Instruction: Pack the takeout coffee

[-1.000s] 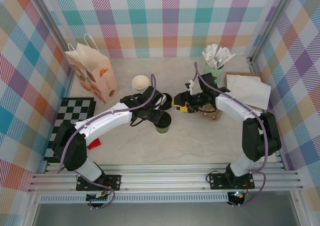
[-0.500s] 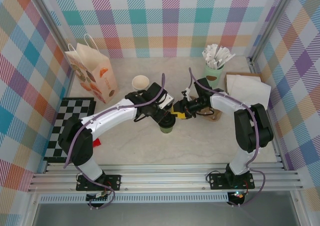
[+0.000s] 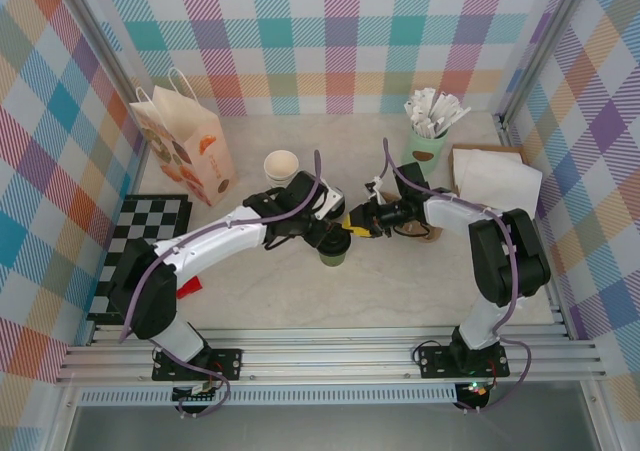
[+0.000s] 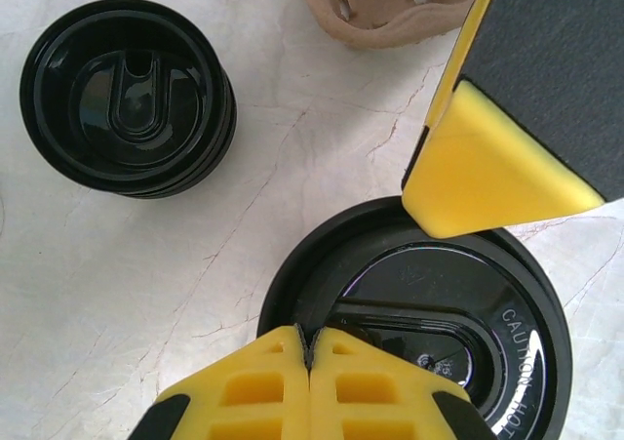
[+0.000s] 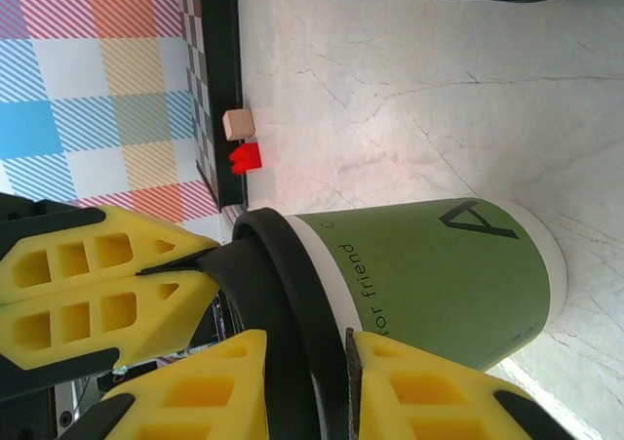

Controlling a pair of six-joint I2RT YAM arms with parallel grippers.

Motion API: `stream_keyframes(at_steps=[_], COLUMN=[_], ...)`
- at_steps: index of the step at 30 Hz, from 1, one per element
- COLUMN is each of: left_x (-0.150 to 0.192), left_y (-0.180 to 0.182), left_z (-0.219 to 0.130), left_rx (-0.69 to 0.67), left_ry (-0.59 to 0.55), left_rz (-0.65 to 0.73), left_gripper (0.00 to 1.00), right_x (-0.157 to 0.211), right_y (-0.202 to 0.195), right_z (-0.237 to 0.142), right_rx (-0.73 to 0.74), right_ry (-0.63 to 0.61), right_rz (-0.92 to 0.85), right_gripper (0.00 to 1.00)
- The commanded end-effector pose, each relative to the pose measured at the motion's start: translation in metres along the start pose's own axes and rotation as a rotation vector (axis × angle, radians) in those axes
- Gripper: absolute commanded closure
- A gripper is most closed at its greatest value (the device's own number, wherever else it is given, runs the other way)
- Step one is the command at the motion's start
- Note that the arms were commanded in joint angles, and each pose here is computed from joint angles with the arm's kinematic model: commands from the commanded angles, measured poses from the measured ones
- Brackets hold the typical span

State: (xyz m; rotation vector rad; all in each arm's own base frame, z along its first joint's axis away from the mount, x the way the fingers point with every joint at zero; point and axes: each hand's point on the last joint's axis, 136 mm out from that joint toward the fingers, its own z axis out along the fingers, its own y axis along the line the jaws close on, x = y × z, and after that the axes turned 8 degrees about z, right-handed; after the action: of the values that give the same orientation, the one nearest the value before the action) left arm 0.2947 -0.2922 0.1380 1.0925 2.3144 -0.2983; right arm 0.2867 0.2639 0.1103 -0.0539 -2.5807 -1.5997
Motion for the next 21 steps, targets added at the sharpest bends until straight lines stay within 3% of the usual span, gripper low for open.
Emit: stream_keyframes(at_steps=[1,7,11,21], left_x=[0.065,0.055,0.047,0.043], left_y=[-0.007,-0.003,-0.004,-0.005], left_z=[0.024,0.015,0.01,0.01], left_rx=[0.032,0.011,0.022,0.029], left_ry=[0.207,0.179,0.169,0.169], left_rz=[-0.065,-0.042,-0.01,-0.015], left_gripper=[1.0,1.0,1.0,1.0], right_x=[0.038,0.011,-0.001,0.008], right_y=[-0.087,-0.008,0.032,0.003], right_z=[0.021,0.0,-0.027,-0.025], right_rx=[0.261,0.058,0.049,0.151], right_ry=[0.059,-0.015,-0.115,-0.132], right_rz=[0.168,0.098,0.019,0.067], right_gripper=[0.72,0.65,0.63,0.69])
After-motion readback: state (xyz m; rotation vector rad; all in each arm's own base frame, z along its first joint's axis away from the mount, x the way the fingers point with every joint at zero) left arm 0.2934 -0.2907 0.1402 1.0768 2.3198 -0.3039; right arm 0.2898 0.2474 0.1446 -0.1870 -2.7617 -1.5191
